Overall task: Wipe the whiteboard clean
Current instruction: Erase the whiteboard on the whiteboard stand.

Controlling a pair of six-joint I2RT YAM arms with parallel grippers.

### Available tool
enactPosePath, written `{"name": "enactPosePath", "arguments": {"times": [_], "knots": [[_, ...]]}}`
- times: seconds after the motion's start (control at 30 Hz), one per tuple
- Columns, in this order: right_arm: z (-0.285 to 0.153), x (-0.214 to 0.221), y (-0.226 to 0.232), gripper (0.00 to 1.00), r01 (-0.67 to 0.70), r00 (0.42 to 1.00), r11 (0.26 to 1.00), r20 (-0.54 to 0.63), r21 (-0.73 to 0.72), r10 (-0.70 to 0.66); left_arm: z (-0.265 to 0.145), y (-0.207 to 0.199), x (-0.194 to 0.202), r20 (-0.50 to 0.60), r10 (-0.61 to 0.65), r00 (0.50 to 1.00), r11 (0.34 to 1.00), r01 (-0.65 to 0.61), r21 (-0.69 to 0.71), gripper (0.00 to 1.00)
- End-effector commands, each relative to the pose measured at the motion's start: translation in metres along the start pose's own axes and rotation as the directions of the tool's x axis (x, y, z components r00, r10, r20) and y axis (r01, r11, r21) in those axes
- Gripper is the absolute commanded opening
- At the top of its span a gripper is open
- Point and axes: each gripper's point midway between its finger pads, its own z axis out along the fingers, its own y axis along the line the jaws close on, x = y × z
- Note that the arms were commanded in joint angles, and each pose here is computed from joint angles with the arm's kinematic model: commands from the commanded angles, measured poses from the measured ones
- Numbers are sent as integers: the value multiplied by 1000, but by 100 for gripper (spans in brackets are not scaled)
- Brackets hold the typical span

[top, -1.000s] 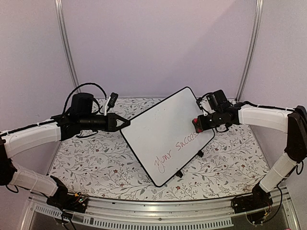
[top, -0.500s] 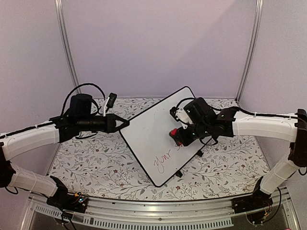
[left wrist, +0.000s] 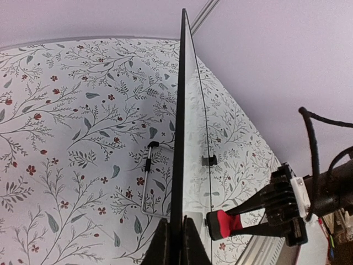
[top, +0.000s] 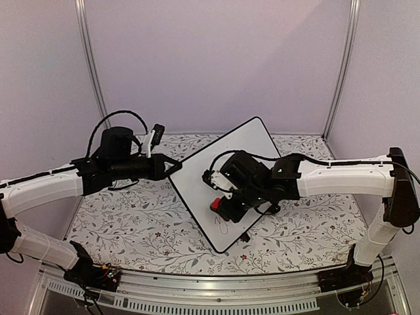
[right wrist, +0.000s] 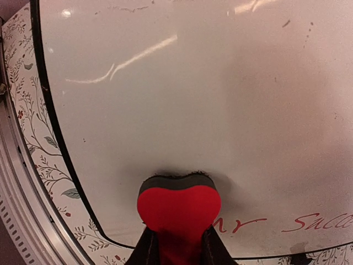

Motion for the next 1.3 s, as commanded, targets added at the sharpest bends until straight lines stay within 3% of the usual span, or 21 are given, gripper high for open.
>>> {"name": "enactPosePath", "arguments": {"times": [0.0,0.37,0.83,1.27], "knots": [[1,3,8,20,7,1000,1000,-10,-2,-7,3,22,-17,112,86,990,991,-73,-112,0],[7,22,31,20,27,999,999,-43,34,-26,-7,11,-14,153,96,984,995,-90,-43,0],[26,31,16,21,18,997,987,-77,160,-5,-3,7,-11,133,89,987,996,-88,-12,0],[33,46,19,21,20,993,990,-117,141,-3,-2,3,-9,122,78,989,997,-80,12,0]]}}
